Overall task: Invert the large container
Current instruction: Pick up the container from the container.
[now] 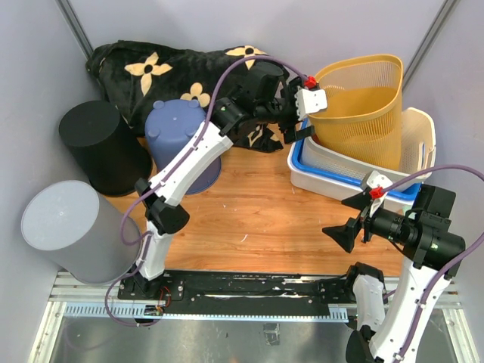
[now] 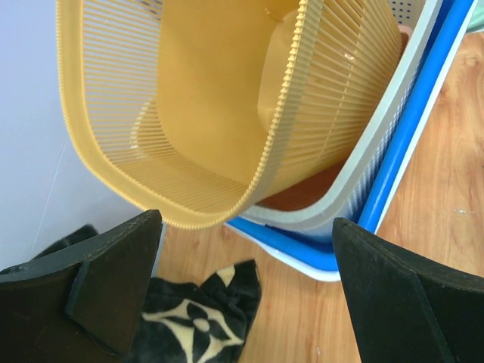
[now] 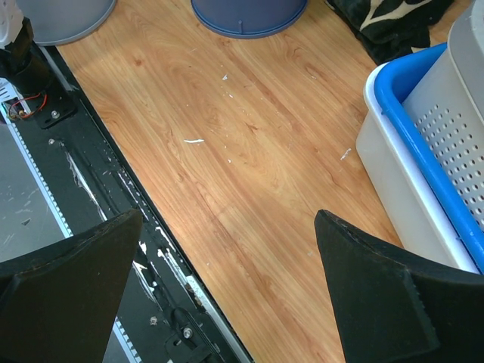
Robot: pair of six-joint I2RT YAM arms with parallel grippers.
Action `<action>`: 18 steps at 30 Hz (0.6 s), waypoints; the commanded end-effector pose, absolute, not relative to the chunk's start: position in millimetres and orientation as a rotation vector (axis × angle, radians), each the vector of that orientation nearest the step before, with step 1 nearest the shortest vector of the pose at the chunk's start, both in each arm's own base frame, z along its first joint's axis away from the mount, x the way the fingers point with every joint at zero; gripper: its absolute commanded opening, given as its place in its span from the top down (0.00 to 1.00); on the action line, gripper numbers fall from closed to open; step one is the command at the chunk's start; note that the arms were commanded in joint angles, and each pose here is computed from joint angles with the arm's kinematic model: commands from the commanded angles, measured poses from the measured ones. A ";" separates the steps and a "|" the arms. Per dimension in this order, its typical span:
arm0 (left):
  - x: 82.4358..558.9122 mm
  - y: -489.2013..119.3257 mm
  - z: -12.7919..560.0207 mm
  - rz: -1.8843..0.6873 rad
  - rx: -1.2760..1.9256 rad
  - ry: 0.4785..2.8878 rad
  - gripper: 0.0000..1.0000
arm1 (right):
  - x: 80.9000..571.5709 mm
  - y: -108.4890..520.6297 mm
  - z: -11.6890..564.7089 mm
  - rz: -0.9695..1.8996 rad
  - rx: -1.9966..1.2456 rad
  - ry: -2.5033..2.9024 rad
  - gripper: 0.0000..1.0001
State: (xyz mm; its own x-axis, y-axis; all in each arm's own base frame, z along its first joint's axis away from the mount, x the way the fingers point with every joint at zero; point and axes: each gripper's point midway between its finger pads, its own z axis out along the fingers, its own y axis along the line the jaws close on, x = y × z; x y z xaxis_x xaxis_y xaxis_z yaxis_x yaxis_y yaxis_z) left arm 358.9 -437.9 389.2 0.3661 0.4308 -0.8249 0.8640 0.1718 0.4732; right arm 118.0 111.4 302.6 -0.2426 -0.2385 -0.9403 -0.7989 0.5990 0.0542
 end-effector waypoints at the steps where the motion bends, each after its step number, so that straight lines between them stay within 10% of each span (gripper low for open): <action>1: 361.8 -463.9 395.4 -0.532 1.436 1.148 0.01 | 117.9 110.5 301.5 0.661 -0.824 1.785 0.00; 12: 377.0 -494.6 355.3 -0.604 1.451 1.150 0.03 | 117.9 110.8 301.7 0.668 -0.826 1.785 0.00; 18: 370.1 -486.6 349.3 -0.599 1.477 1.166 0.36 | 118.0 111.2 301.8 0.673 -0.832 1.782 0.00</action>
